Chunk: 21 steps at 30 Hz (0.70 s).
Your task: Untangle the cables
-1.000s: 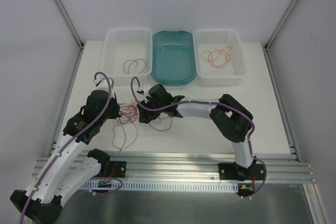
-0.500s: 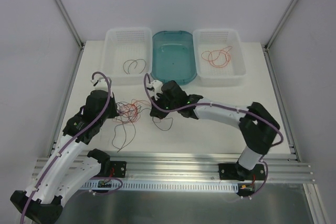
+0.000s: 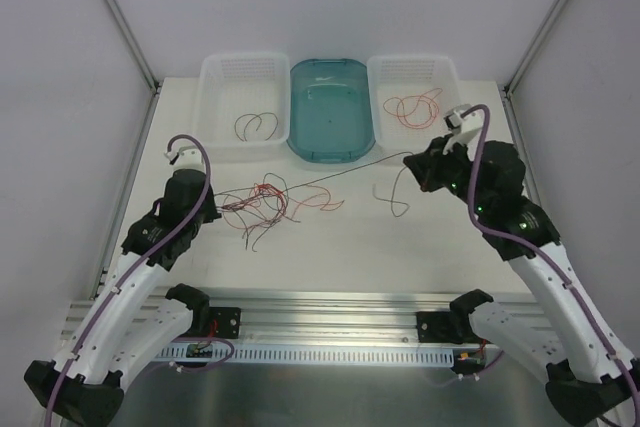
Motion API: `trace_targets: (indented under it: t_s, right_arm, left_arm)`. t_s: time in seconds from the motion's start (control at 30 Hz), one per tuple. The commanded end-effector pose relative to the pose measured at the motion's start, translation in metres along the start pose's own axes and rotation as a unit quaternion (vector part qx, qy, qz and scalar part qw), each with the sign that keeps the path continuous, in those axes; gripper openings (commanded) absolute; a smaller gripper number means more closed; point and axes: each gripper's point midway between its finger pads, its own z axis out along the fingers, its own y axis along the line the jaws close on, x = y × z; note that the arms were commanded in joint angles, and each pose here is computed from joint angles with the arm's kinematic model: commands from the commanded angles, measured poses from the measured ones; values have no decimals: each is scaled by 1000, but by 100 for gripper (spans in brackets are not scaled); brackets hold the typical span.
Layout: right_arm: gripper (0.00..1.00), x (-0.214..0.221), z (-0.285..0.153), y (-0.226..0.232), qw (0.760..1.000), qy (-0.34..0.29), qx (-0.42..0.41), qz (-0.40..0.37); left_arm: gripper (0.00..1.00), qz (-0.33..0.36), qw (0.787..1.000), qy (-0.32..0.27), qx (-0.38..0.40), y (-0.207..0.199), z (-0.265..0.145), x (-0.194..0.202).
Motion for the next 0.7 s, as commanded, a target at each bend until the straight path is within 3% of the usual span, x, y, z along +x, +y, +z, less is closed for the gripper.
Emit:
trace_targets:
  t_s: [0.0, 0.23, 0.43, 0.57, 0.67]
  right_arm:
    - [1, -3, -38, -41, 995, 5, 97, 3]
    - [1, -34, -95, -92, 973, -42, 222, 52]
    - [1, -89, -128, -88, 961, -104, 251, 62]
    - [1, -92, -133, -95, 954, -97, 276, 64]
    - [1, -62, -120, -102, 957, -44, 276, 81]
  left_arm:
    - [0, -12, 999, -2, -47, 18, 0, -3]
    - [0, -17, 993, 1, -114, 42, 4, -2]
    - [0, -21, 985, 20, -172, 62, 10, -3]
    - [0, -19, 980, 29, -196, 71, 12, -8]
    - [0, -29, 983, 34, -177, 65, 13, -6]
